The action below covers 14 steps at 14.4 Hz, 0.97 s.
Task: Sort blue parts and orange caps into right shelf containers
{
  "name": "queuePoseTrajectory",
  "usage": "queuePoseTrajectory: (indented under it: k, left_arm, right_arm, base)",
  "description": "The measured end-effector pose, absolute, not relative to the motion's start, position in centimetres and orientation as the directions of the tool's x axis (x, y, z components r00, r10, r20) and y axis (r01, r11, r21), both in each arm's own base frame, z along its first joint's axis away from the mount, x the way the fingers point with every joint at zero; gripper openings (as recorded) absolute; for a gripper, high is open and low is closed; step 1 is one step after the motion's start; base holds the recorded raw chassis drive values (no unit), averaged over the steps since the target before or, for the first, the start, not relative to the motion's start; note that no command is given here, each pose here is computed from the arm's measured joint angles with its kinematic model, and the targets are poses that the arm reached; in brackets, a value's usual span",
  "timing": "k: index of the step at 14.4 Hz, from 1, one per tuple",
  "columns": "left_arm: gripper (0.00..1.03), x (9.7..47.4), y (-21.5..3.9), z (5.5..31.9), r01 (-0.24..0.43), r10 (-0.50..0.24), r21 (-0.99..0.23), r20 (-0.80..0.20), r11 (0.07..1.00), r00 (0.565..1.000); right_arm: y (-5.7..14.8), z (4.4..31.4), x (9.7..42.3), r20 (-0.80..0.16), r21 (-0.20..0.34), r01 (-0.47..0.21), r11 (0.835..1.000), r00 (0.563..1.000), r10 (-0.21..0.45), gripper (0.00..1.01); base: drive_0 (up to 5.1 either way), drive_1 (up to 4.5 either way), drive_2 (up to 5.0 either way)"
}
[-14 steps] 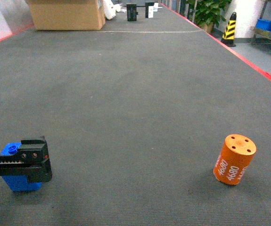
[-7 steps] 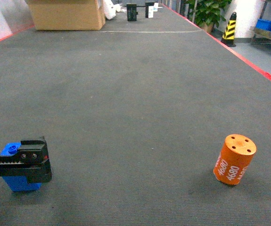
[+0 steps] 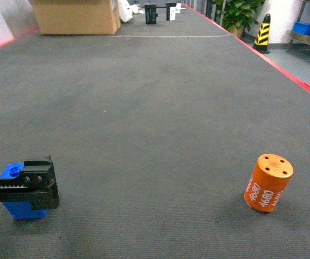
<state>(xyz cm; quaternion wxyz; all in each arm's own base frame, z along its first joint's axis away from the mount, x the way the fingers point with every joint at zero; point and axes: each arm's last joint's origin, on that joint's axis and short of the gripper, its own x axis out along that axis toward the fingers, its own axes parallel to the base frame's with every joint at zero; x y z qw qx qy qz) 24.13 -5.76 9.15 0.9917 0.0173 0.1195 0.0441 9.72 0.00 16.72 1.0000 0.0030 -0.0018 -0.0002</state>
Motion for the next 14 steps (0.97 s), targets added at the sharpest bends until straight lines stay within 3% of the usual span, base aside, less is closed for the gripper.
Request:
queuePoseTrajectory:
  k: [1,2,3,5,7,14]
  left_arm:
    - [0.98,24.3,-6.1,9.4,-0.194,0.211,0.086,-0.337,0.977,0.918]
    - [0.98,24.7,-6.3,10.1,-0.304,0.305,0.057,-0.340,0.951,0.889]
    - [0.98,25.1,-6.3,9.8,-0.352,0.339,0.031,-0.355,0.936,0.871]
    - [0.98,25.2,-6.5,8.9,-0.364,0.343,0.016,-0.379,0.931,0.860]
    - [0.98,26.0,-6.8,9.4,-0.363,0.335,-0.019,-0.340,0.932,0.879]
    - [0.98,26.9,-7.1,9.1,-0.355,0.321,-0.037,-0.348,0.934,0.881]
  right_arm:
    - [0.0,16.7,9.7,0.004,0.006,0.000,1.000,1.000,0.000,0.98]
    - [0.0,16.7,9.7,0.003,0.006,0.000,1.000,1.000,0.000,0.98]
    - [0.0,16.7,9.7,0.004,0.006,0.000,1.000,1.000,0.000,0.98]
    - [0.0,16.7,9.7,0.003,0.006,0.000,1.000,1.000,0.000,0.98]
    - [0.0,16.7,9.7,0.004,0.006,0.000,1.000,1.000,0.000,0.98]
    - [0.0,16.7,9.7,0.004,0.006,0.000,1.000,1.000,0.000,0.98]
  base:
    - [0.0,0.00,0.0]
    - [0.0,0.00,0.0]
    - [0.0,0.00,0.0]
    - [0.0,0.00,0.0]
    - [0.0,0.00,0.0]
    - [0.0,0.00,0.0]
